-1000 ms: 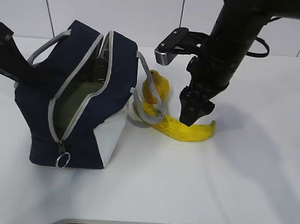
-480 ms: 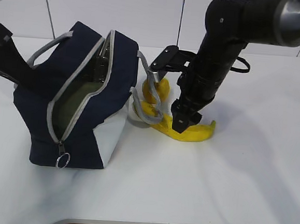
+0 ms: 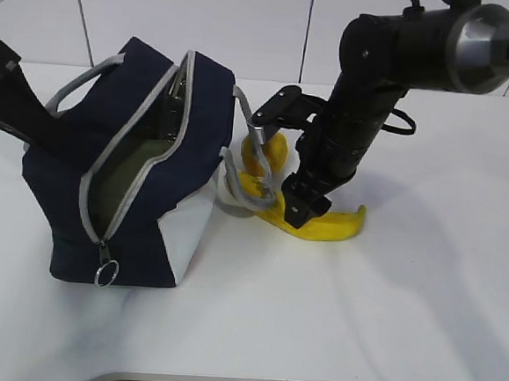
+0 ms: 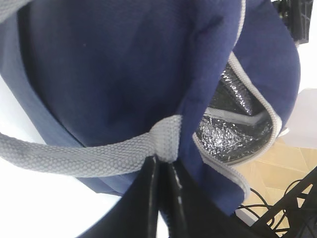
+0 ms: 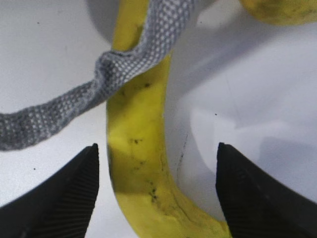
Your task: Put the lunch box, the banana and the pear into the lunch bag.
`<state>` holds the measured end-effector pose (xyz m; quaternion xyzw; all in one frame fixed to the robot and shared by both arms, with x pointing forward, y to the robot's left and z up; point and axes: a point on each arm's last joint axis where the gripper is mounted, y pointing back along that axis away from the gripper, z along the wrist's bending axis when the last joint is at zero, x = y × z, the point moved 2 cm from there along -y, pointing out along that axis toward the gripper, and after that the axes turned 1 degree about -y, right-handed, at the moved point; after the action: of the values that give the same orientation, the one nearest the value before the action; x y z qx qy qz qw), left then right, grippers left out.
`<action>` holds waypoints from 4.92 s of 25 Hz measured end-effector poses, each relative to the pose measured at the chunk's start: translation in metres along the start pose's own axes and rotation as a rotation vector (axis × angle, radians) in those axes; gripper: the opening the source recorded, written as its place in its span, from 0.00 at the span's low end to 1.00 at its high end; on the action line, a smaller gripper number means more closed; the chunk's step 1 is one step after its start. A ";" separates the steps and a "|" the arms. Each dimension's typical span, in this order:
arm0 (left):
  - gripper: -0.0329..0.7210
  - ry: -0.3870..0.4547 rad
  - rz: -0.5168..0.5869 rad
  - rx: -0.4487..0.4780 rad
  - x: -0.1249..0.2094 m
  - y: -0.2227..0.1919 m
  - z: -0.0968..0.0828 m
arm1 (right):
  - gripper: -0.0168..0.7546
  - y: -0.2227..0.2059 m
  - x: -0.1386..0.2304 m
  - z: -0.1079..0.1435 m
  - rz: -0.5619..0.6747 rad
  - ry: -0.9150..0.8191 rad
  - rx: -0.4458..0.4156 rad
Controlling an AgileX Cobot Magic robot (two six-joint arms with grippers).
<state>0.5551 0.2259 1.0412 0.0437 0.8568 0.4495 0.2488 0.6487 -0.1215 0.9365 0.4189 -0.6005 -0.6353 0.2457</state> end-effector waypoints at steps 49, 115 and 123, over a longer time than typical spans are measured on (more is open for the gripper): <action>0.04 0.000 -0.009 -0.007 -0.001 0.000 0.001 | 0.35 0.026 -0.015 0.008 0.054 -0.174 -0.162; 0.04 0.135 -0.186 0.264 -0.022 0.005 -0.027 | 0.35 0.083 -0.101 0.027 -0.371 -0.621 -0.499; 0.04 0.135 -0.186 0.264 -0.022 0.005 -0.027 | 0.65 0.086 -0.101 0.032 -0.344 -0.615 -0.544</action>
<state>0.5611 0.2019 1.0664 -0.0340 0.9234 0.3102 0.2234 0.6588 -0.0351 1.0412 0.2244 -0.3781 -0.8969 0.0479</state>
